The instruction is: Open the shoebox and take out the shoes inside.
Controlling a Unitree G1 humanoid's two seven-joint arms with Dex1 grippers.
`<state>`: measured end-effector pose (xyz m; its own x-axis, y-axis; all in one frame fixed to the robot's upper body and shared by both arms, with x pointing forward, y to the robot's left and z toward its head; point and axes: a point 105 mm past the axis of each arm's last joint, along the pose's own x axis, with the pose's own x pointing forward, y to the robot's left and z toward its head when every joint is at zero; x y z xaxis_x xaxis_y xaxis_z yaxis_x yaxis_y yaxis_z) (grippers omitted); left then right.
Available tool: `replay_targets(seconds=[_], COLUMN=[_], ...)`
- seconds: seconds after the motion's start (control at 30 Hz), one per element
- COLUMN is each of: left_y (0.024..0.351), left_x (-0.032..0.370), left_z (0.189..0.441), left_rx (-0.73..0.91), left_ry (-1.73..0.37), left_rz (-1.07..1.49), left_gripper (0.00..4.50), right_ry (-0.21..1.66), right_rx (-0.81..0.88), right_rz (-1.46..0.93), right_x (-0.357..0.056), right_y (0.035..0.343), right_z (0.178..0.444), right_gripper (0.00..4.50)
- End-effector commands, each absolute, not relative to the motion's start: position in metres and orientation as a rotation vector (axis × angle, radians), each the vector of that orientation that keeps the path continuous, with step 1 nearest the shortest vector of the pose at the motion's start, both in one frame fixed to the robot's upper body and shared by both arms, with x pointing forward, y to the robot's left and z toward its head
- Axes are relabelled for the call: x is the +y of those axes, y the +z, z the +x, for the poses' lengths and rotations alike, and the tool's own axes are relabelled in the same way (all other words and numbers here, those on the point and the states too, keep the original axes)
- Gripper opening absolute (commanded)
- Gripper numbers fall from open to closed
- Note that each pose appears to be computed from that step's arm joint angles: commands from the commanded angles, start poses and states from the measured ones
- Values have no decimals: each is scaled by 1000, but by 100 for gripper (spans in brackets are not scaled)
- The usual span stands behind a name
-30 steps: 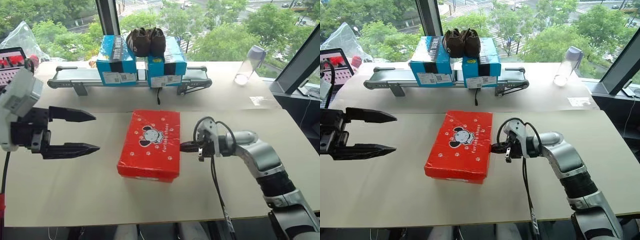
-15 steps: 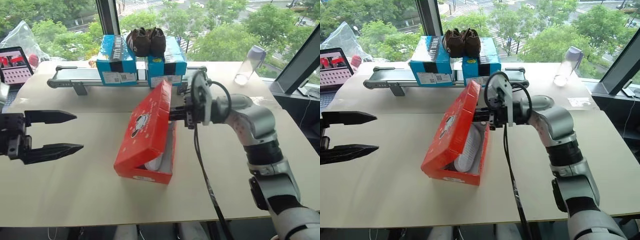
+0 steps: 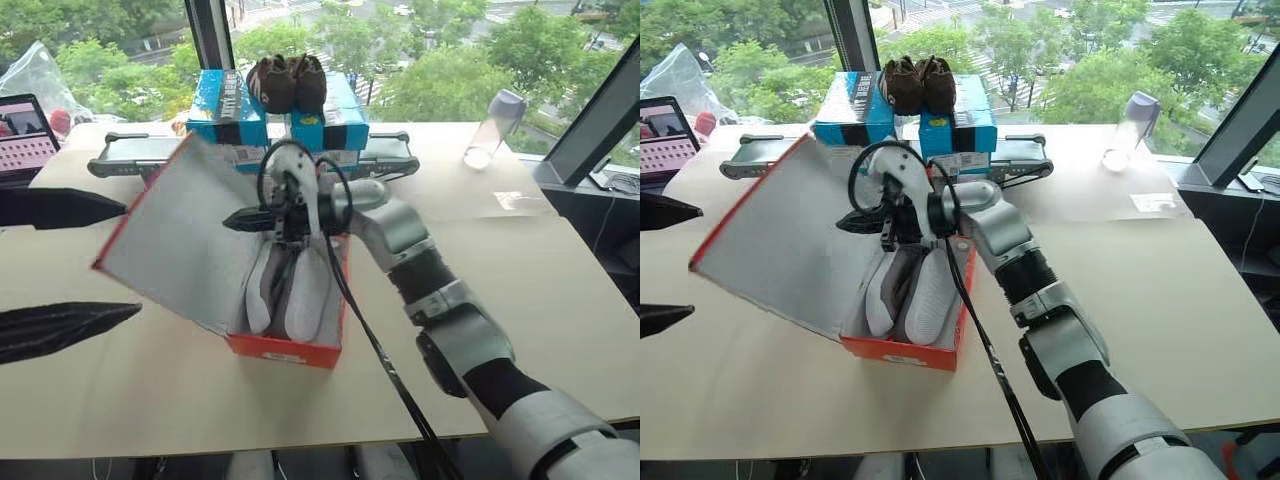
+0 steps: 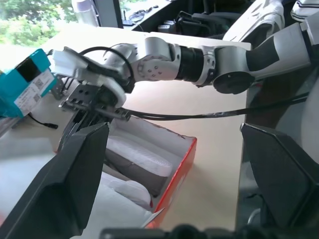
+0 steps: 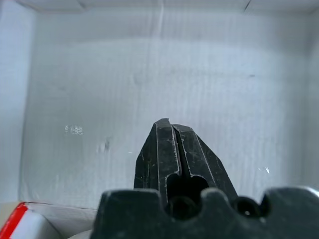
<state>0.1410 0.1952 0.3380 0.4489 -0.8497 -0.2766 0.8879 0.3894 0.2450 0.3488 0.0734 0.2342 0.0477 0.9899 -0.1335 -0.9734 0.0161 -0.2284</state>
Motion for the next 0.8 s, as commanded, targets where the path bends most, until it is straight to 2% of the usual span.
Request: replay_targets(seconds=[0.03,0.2,0.33,0.43,0.5,0.57,0.6,0.63,0.67,0.8], left_y=[340,327,314,305,297,292,290,289,287,282], left_x=[194,195,195,196,198,201,202,202,203,209], left_z=[139,156,170,184,193,199,201,203,206,216], left_rx=[102,135,163,183,207,225,233,239,244,262], left_ry=[-1101,-1125,-1160,-1186,-1198,-1208,-1214,-1221,-1225,-1220], left_rz=[395,362,349,346,356,363,371,377,382,414], left_gripper=[450,450,450,450,450,450,450,450,450,450], right_ry=[1496,1236,1247,1233,1215,1192,1185,1181,1179,1191], right_rx=[-159,-157,-38,83,139,182,197,210,224,254], right_rz=[-322,-290,-302,-348,-344,-357,-361,-362,-369,-458], right_x=[69,27,0,-20,-27,-31,-32,-33,-33,-28], right_y=[259,285,278,263,257,251,248,245,241,223], right_z=[351,373,355,340,331,326,324,322,320,316], right_gripper=[5,5,5,79,162,209,255,277,321,448])
